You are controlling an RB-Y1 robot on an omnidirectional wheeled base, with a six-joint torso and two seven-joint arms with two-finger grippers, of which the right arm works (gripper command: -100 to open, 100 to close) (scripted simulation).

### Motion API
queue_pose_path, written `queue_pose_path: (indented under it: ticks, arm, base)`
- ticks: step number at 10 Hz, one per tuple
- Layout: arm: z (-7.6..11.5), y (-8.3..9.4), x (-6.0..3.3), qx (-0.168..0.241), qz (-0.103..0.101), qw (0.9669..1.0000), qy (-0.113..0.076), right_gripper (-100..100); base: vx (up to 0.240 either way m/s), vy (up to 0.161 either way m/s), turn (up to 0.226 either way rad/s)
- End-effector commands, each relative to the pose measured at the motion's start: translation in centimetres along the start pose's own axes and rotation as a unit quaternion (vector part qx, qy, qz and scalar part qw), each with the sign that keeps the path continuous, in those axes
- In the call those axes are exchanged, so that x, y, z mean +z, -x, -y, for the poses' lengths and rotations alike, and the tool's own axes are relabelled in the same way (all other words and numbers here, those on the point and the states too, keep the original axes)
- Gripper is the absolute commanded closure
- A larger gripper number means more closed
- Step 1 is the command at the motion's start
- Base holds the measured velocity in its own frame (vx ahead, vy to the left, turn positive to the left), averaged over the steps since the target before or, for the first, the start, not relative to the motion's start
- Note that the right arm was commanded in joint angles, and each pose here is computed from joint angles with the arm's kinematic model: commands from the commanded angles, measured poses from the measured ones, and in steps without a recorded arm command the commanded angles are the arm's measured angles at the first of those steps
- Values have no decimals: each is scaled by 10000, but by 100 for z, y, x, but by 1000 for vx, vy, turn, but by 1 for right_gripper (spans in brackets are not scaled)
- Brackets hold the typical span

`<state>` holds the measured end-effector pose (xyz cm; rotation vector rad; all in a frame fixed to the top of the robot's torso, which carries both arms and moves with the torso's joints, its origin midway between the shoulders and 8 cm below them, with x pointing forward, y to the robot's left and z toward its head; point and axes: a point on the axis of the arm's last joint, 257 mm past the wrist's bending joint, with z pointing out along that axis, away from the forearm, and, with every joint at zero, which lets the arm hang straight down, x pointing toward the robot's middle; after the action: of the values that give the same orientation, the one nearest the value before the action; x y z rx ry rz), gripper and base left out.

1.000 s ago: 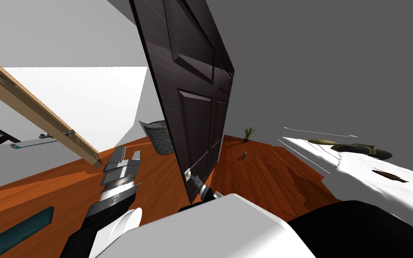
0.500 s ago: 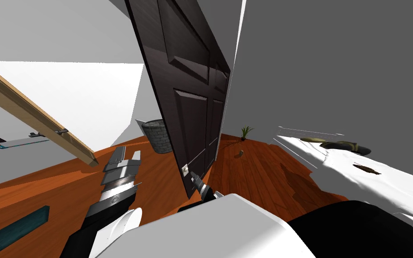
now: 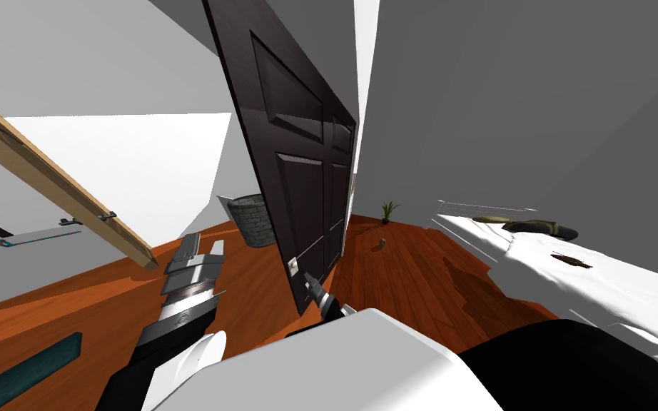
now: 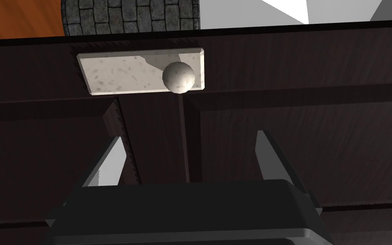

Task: Push the door open

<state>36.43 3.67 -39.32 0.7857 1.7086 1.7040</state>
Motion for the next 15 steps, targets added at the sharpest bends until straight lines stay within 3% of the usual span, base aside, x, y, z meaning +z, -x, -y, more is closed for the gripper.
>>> queue_pose_path:
  ticks: [1,7,8,13,15]
  arm:
    - [-2,14,-3,-10,18,10000,12,-100]
    - [-9,25,2,-5,73,10000,50,-100]
    - [-9,25,2,-5,73,10000,50,100]
    - [-9,25,2,-5,73,10000,50,100]
    - [37,186,-32,-55,227,9997,-16,100]
  base:
    - [163,123,20]
    - [164,139,17]
    - [-11,-10,12]
    - [-11,-11,2]
    - [58,112,-40]
